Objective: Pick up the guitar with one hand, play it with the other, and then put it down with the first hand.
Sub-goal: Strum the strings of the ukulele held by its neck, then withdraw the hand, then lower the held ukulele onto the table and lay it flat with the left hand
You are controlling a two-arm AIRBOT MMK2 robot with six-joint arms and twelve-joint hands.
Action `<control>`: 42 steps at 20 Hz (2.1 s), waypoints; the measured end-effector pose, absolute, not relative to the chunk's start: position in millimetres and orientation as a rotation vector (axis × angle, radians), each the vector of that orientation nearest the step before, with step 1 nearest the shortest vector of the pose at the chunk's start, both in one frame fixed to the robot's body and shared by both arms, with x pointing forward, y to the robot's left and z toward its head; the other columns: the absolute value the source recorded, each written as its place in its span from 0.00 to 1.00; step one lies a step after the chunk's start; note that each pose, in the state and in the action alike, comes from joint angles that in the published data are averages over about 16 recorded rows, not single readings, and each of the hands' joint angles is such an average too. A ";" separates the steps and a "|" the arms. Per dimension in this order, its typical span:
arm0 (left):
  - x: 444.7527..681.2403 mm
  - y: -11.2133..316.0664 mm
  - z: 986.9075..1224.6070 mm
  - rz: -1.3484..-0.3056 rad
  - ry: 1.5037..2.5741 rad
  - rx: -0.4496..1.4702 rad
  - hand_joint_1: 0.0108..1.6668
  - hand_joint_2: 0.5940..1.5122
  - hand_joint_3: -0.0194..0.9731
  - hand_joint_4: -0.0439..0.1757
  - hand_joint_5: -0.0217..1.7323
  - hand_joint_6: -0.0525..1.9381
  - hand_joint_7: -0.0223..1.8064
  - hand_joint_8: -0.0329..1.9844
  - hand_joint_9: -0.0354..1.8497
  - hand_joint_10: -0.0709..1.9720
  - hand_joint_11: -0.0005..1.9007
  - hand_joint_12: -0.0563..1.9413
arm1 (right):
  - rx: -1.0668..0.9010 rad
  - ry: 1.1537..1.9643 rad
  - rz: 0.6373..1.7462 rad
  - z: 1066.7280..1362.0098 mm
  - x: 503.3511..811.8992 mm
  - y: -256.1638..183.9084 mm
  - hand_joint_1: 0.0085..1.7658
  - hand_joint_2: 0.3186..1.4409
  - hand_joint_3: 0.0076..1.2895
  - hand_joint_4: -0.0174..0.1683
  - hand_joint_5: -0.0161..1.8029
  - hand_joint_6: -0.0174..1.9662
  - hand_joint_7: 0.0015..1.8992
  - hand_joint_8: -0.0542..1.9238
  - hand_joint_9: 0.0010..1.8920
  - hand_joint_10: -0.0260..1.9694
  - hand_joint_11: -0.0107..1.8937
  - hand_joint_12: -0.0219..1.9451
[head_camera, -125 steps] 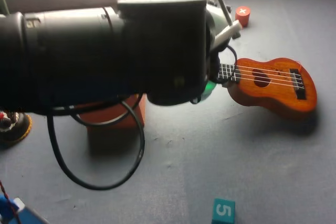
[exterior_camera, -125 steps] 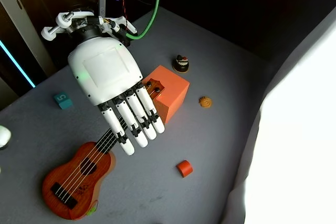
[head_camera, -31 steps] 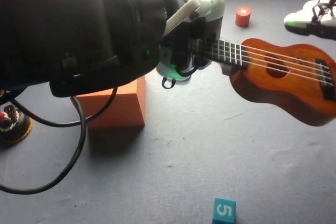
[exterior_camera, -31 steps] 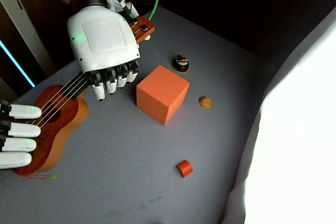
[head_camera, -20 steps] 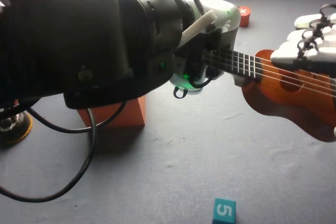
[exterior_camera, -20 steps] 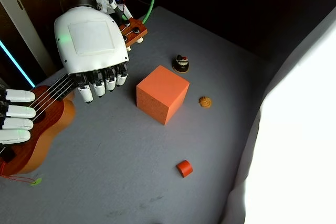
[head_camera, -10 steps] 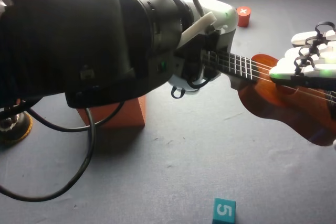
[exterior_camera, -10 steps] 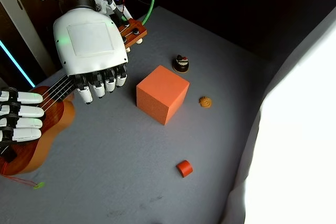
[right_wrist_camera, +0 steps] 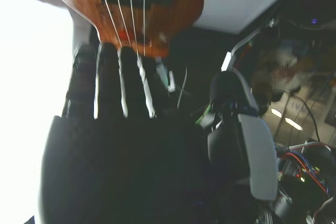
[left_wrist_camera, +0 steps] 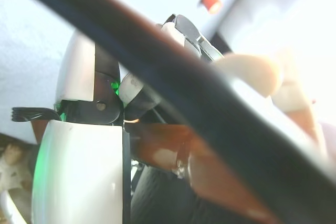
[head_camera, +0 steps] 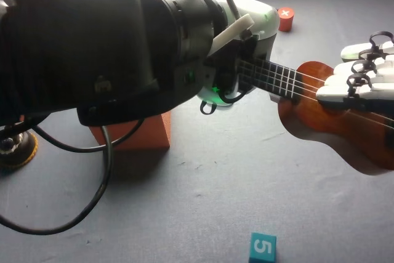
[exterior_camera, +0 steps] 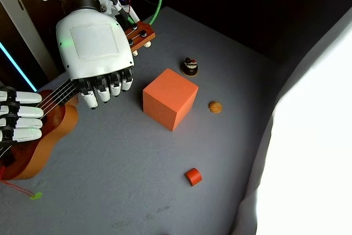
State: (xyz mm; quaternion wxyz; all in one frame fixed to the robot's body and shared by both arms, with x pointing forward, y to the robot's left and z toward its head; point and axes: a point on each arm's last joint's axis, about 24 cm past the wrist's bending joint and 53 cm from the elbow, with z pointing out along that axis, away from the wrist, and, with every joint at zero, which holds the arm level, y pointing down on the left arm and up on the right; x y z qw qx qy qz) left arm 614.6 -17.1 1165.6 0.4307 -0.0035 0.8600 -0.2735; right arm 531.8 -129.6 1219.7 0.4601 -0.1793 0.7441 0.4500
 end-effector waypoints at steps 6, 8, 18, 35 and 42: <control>614.9 -17.1 1165.8 -0.680 2.144 -0.005 0.88 0.54 0.00 0.18 0.69 0.96 0.73 1.00 0.76 0.97 0.76 1.00 | -0.462 1.821 1.130 1223.1 524.6 -128.3 0.06 0.86 0.01 0.09 0.04 0.01 0.06 0.02 0.06 0.03 0.02 0.01; 615.1 -17.0 1165.9 -0.680 2.143 -0.004 0.88 0.54 0.00 0.18 0.69 0.96 0.73 1.00 0.76 0.97 0.76 1.00 | -0.467 1.817 1.139 1224.6 522.7 -127.9 0.06 0.86 0.01 0.09 0.04 0.01 0.06 0.02 0.06 0.03 0.02 0.02; 621.1 -13.5 1168.2 -0.678 2.129 -0.030 0.88 0.54 0.00 0.18 0.69 0.96 0.73 1.00 0.76 0.97 0.76 1.00 | -0.397 1.707 1.146 1257.9 535.9 -137.6 0.06 0.86 0.01 0.09 0.04 0.01 0.07 0.02 0.06 0.03 0.02 0.02; 636.2 14.8 1139.1 -0.581 2.081 -0.258 0.88 0.54 0.00 0.19 0.70 0.97 0.73 1.00 0.76 0.97 0.76 1.00 | -0.082 1.531 0.968 1303.4 597.2 -198.0 0.04 0.89 0.01 0.10 0.03 0.01 0.03 0.02 0.03 0.03 0.01 0.02; 624.7 20.3 1111.2 -0.521 2.097 -0.268 0.88 0.54 0.00 0.19 0.69 0.97 0.73 1.00 0.76 0.97 0.77 1.00 | -0.087 1.548 0.963 1298.9 596.7 -194.1 0.03 0.89 0.01 0.10 0.03 0.01 0.03 0.02 0.02 0.03 0.01 0.02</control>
